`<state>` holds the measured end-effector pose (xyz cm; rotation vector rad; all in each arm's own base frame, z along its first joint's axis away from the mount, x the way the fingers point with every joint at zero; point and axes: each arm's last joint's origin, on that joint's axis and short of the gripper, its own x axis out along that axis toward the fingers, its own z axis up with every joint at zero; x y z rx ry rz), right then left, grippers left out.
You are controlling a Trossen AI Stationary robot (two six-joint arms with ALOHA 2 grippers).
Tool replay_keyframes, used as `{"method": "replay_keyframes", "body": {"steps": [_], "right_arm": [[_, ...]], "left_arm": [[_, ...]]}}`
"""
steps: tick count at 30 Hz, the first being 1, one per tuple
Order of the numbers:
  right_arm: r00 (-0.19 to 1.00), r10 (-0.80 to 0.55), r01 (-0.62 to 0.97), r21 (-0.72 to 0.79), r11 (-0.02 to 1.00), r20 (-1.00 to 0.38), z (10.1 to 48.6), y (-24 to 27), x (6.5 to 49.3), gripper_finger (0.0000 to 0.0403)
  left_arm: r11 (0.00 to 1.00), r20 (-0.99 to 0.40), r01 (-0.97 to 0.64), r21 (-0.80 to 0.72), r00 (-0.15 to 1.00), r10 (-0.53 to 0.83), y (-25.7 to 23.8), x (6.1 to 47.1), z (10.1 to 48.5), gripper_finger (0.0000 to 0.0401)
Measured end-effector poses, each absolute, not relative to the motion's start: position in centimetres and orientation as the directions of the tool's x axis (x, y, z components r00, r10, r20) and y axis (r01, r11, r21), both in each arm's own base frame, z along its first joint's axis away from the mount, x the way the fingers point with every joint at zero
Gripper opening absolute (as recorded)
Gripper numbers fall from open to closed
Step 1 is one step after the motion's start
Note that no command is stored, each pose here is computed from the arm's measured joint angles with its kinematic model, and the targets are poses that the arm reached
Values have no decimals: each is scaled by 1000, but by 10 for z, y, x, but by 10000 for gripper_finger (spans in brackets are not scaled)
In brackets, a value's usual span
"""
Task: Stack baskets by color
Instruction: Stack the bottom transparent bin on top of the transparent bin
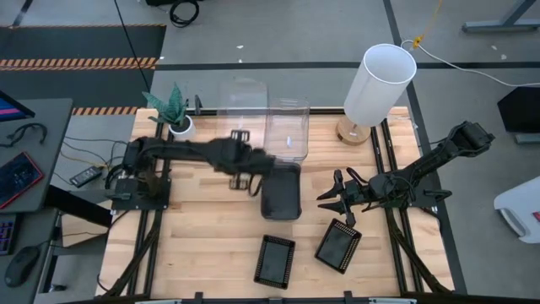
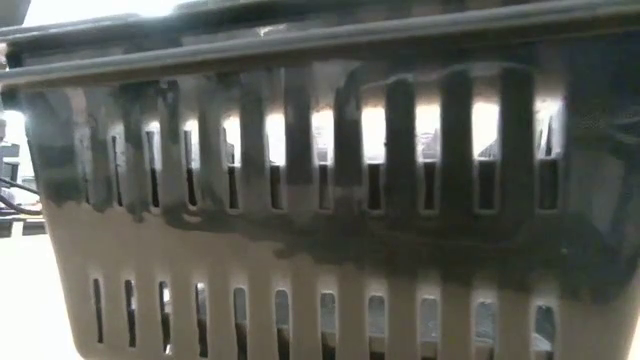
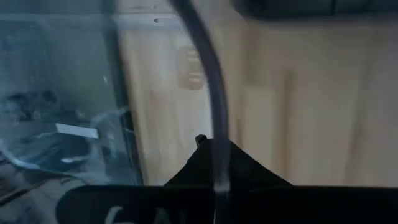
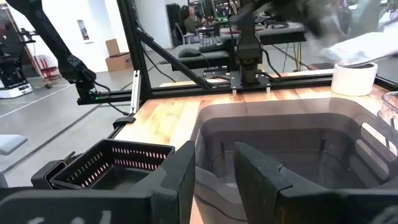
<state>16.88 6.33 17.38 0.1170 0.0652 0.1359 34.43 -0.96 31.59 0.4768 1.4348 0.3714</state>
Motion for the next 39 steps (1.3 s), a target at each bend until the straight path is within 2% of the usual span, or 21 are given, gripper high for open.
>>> {"method": "replay_keyframes", "body": {"steps": [10, 17, 25, 32, 39], "right_arm": [[988, 140, -132, 122, 984, -58, 174, 63, 169, 114], [985, 161, -153, 124, 980, -58, 174, 64, 169, 114], [985, 161, -153, 122, 981, -58, 174, 64, 169, 114], [985, 161, -153, 124, 980, -59, 174, 64, 169, 114], [985, 163, -154, 124, 980, -59, 174, 64, 169, 114]], "left_arm": [[899, -822, -27, 438, 393, 412, 46, 377, 328, 5], [891, -754, -67, 449, 507, 419, 61, 388, 335, 5], [939, -657, -100, 330, 689, 305, 77, 404, 344, 5], [972, -684, -104, 212, 695, 223, 87, 406, 336, 5], [982, -767, -55, 178, 618, 174, 84, 413, 312, 5]]}}
